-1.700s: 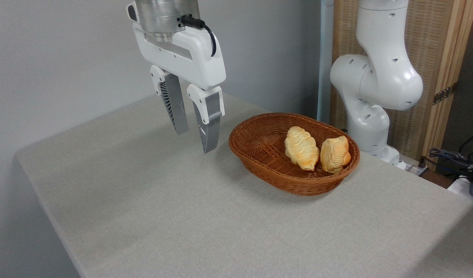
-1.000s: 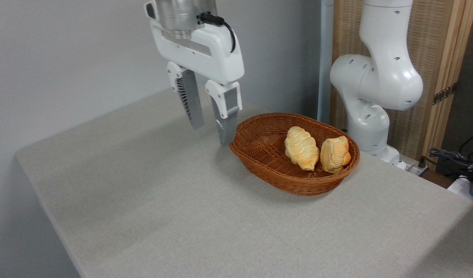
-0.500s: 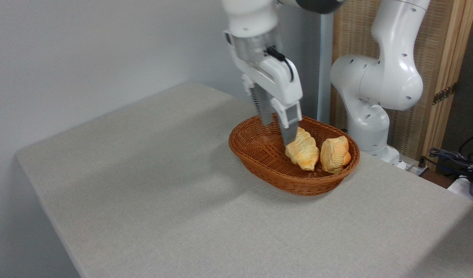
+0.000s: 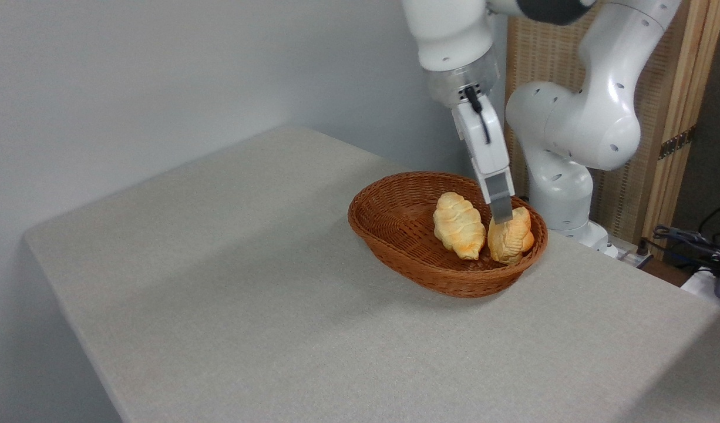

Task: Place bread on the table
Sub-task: 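Lower the gripper into the basket and close it on the round bun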

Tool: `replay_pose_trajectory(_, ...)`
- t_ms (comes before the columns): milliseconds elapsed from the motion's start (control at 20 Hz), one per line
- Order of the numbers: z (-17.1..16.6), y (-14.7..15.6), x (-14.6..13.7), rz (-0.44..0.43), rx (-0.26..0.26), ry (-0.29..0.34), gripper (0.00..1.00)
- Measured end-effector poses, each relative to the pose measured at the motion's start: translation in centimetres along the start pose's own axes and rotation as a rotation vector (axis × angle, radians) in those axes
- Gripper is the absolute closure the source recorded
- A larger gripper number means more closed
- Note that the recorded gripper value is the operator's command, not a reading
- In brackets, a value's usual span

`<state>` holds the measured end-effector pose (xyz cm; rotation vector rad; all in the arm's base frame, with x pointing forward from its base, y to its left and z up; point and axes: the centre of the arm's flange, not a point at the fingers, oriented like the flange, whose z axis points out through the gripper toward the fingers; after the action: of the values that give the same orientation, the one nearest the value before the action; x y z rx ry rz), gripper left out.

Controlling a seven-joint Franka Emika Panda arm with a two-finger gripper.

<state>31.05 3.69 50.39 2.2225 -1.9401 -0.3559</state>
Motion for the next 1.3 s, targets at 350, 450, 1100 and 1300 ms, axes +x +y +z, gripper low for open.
replay_pose_trajectory(350, 4.3, -0.4, 1.3, 0.087, -0.066, -0.075, 0.0)
replay_pose_trajectory(450, 4.6, -0.5, 1.1, 0.092, -0.062, -0.1, 0.0)
replay_pose_trajectory(1100, 5.4, -0.7, 1.3, 0.105, -0.055, -0.112, 0.73)
replay_pose_trajectory(1300, 5.4, -0.7, 1.6, 0.112, -0.055, -0.115, 0.73)
